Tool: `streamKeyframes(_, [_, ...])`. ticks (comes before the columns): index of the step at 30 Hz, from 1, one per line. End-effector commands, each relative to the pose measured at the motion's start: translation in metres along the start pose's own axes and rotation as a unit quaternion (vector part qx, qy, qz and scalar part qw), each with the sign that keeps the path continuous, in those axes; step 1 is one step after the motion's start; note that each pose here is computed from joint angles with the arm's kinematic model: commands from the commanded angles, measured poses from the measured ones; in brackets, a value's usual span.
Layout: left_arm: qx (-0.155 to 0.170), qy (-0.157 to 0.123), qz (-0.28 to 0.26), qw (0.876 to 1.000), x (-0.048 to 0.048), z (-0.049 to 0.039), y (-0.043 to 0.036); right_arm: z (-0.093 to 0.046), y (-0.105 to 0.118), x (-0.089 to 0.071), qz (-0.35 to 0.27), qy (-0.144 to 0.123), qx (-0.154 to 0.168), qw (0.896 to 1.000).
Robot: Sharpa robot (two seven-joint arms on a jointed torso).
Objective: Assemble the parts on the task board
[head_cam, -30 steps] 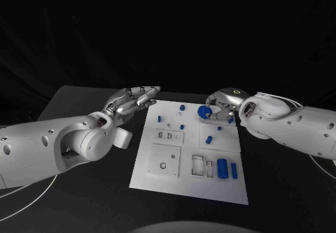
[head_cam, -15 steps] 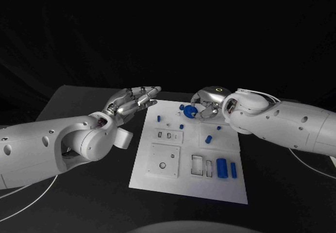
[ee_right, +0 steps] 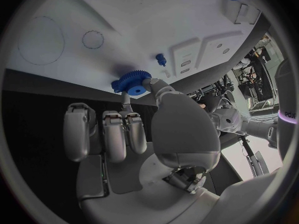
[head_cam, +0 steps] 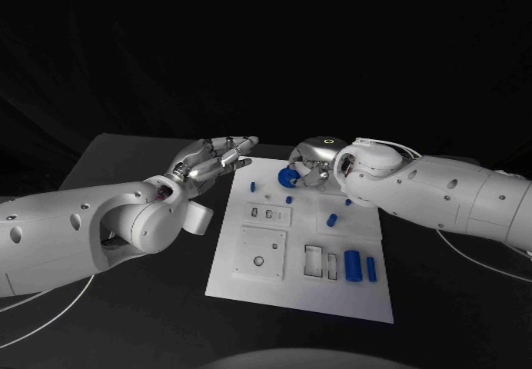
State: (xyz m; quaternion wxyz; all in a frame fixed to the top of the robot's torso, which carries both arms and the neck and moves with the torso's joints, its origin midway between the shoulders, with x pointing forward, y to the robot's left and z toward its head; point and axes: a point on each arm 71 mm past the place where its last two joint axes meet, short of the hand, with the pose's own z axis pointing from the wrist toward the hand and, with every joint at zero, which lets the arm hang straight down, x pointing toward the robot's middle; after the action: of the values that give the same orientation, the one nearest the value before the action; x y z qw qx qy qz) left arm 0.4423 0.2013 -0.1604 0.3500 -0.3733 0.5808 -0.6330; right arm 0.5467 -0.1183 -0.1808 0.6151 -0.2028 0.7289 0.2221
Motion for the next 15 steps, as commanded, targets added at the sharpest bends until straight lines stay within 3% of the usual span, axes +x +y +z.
streamKeyframes(1, [0.004,0.013,-0.003,1.000,0.0043,0.0005,-0.0012,0.0036,0.0016,0.0038,-0.012,0.013,0.003,1.000])
streamKeyframes(15, [0.005,0.015,-0.004,1.000,0.0054,0.0006,-0.0012,0.0102,0.0052,0.0115,-0.024,0.020,0.009,0.999])
